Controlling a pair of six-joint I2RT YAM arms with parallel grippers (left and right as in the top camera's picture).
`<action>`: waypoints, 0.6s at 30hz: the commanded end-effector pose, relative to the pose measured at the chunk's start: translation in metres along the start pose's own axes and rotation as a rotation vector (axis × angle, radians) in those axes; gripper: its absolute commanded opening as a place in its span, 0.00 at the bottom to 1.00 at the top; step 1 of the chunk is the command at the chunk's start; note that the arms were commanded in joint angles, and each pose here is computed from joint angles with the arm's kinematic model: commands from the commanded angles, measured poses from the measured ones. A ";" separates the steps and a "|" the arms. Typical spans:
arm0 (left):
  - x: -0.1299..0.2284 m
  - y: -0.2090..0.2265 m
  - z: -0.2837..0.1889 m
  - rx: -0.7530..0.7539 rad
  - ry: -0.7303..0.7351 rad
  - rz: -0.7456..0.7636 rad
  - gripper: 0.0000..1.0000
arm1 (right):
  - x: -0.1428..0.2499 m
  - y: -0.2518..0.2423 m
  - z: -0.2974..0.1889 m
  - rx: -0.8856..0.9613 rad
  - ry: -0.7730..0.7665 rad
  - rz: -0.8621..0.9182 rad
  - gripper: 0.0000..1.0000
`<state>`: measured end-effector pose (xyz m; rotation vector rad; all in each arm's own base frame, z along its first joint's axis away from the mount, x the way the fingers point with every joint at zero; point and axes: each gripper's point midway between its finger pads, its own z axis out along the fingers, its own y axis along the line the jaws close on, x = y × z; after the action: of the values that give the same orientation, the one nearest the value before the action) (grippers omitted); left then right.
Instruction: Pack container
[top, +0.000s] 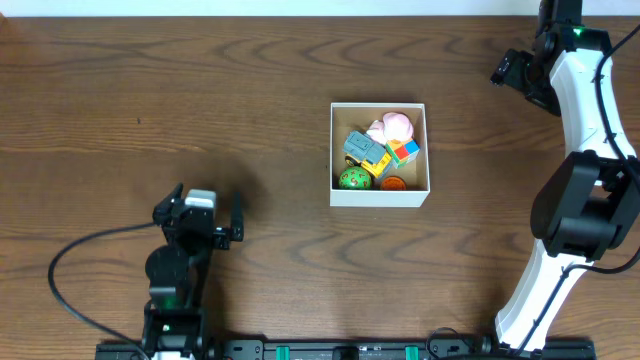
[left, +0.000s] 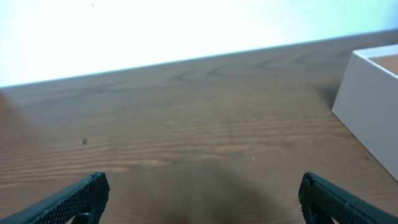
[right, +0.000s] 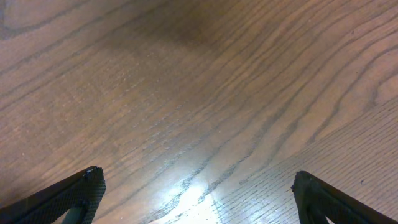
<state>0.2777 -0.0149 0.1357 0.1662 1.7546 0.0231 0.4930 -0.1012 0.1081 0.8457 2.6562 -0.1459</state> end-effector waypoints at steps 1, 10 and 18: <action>-0.006 0.006 -0.005 -0.028 -0.044 0.023 0.98 | -0.002 -0.002 -0.004 0.009 -0.012 0.016 0.99; -0.005 0.016 -0.010 -0.067 -0.049 0.017 0.98 | -0.002 -0.002 -0.004 0.009 -0.012 0.016 0.99; 0.000 0.015 -0.019 -0.067 -0.035 0.016 0.98 | -0.002 -0.002 -0.004 0.009 -0.012 0.016 0.99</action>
<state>0.2632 -0.0007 0.1379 0.1224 1.7323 0.0667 0.4931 -0.1012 0.1081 0.8457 2.6558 -0.1458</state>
